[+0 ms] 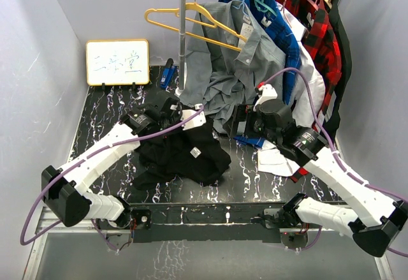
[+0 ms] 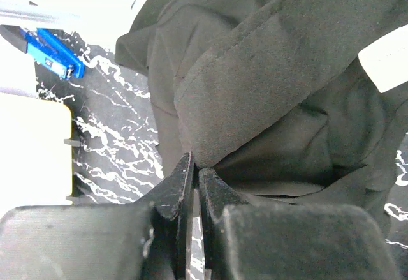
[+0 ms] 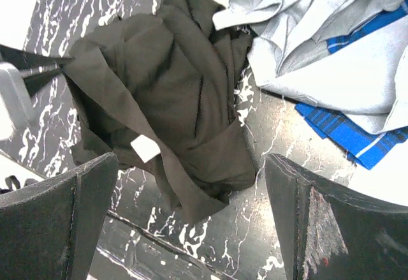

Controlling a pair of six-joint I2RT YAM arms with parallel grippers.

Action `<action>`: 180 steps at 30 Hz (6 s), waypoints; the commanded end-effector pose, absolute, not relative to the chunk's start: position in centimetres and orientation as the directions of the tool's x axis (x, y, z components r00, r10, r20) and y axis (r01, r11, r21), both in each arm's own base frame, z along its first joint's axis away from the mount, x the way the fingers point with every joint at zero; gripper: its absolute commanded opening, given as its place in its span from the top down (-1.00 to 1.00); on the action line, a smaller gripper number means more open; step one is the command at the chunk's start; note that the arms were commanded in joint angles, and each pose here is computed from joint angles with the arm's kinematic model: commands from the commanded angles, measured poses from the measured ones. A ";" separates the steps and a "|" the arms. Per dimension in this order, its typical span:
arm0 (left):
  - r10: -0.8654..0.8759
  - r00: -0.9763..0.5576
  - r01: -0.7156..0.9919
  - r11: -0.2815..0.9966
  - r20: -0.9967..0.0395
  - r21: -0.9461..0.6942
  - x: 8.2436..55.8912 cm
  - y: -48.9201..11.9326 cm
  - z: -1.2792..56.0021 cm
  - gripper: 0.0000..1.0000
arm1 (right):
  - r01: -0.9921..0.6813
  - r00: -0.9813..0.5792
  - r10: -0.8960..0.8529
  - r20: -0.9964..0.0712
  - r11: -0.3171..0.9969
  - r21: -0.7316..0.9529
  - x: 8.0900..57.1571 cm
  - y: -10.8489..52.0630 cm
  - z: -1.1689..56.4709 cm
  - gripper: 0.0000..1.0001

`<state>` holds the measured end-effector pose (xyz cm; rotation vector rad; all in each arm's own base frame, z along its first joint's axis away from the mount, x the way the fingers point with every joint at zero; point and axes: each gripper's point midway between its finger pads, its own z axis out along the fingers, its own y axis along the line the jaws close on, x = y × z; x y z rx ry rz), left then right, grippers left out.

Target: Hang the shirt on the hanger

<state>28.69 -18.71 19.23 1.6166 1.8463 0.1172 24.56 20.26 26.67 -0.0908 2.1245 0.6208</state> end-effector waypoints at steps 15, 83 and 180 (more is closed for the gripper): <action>0.874 -0.061 0.756 0.355 -0.482 0.549 31.1 -15.7 23.9 1.00 | -0.727 -0.338 -0.058 -0.939 0.650 0.222 22.4 24.4 28.3 -0.97; 0.778 -0.073 0.783 0.432 -0.624 0.447 30.8 -17.0 27.6 1.00 | -0.629 -0.679 0.090 -0.729 0.442 0.640 26.1 30.1 19.9 -0.97; 0.592 -0.308 0.736 0.645 -0.745 0.208 30.8 -13.9 25.7 1.00 | -0.629 0.119 0.148 -0.982 0.776 0.041 39.3 20.9 52.0 1.00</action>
